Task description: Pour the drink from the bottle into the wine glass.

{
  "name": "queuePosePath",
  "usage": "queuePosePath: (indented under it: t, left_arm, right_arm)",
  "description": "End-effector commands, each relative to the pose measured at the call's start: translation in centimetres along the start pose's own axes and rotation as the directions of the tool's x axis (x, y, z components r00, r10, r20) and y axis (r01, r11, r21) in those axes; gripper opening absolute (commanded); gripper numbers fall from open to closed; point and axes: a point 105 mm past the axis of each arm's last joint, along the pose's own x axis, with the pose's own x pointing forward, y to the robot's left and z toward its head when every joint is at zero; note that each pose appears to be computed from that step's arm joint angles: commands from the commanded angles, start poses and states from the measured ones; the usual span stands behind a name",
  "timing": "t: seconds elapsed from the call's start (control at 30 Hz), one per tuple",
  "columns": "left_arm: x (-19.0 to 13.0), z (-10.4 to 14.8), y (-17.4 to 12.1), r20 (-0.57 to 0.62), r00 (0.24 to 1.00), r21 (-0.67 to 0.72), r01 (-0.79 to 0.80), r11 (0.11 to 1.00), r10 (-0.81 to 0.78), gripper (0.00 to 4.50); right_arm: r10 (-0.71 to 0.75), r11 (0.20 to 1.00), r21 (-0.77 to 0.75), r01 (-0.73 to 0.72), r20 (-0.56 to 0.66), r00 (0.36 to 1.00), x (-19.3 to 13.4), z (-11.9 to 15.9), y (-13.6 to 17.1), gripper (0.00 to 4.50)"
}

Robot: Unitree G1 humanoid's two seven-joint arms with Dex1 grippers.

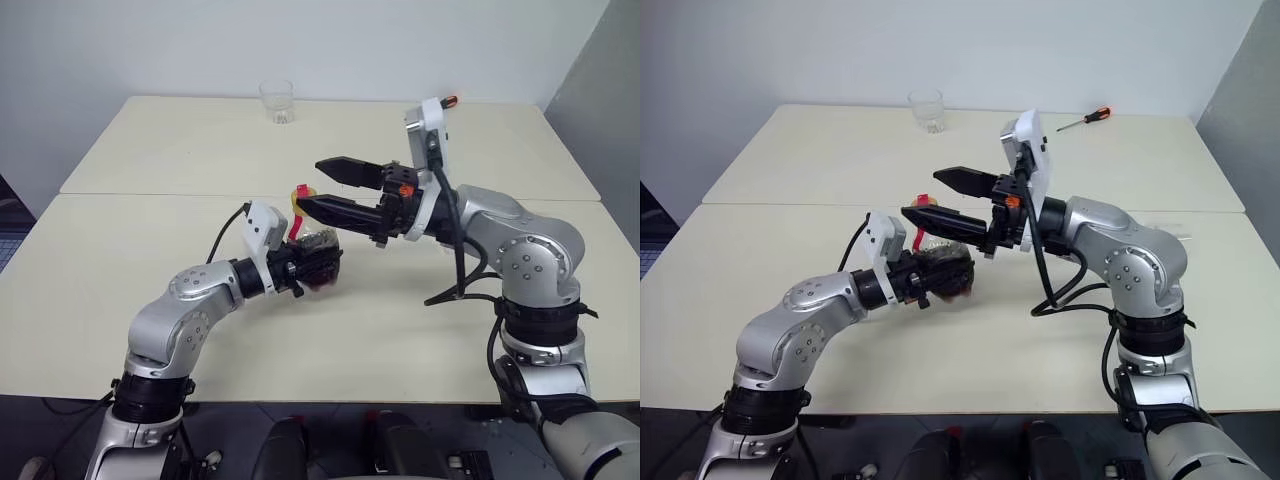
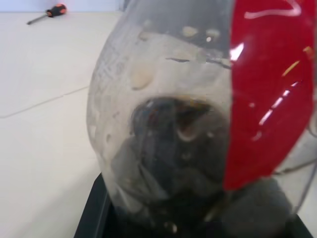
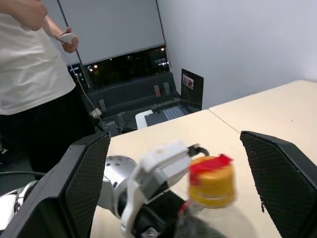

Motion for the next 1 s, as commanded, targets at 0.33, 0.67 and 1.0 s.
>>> queuePosePath:
  t: [0.33,0.67,1.0]
  left_arm:
    - [1.9,1.5,2.7,0.051,0.994,0.131,-0.097,0.987,0.091,1.82]
    - [2.2,1.6,3.0,0.058,0.994,0.15,-0.095,0.984,0.087,1.82]
    - [2.6,2.1,3.3,0.067,0.995,0.164,-0.09,0.982,0.08,1.82]
  right_arm:
    - [-0.341,0.912,-0.233,0.337,0.024,0.94,2.0,-0.2,-4.8,4.48]
    - [-0.308,0.931,-0.191,0.311,0.044,0.95,3.0,0.1,-3.9,4.48]
    - [-0.289,0.941,-0.177,0.289,0.025,0.957,3.5,-0.2,-3.7,4.48]
